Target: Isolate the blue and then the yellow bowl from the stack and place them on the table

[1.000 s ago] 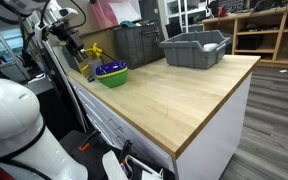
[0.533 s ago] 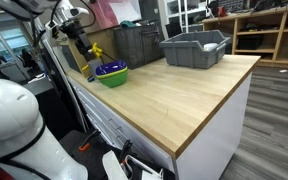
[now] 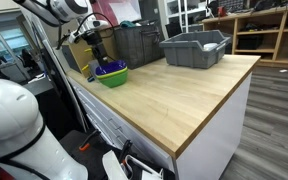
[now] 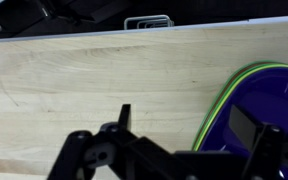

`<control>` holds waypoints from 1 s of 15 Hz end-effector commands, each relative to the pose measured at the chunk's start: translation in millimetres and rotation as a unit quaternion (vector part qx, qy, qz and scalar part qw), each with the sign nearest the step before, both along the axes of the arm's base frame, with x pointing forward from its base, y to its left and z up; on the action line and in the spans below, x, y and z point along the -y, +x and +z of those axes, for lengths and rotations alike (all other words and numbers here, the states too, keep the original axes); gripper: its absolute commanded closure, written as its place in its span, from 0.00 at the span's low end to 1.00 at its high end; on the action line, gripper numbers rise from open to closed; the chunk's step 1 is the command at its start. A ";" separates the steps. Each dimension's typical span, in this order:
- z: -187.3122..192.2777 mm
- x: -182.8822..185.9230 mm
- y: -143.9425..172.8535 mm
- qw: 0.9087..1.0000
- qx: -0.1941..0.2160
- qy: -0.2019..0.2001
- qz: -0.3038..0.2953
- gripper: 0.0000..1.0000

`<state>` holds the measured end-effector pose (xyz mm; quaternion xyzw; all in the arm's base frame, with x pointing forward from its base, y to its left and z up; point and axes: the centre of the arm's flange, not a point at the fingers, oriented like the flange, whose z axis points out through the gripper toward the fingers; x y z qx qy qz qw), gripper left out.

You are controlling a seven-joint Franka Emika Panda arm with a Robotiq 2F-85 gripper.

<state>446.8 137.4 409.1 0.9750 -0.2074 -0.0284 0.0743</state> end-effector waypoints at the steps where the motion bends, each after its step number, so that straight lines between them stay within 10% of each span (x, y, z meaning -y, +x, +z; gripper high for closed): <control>1: -0.3 -7.0 48.2 1.000 0.005 0.020 -0.013 0.00; 15: -33.1 26.2 120.7 0.999 -0.005 0.030 -0.042 0.00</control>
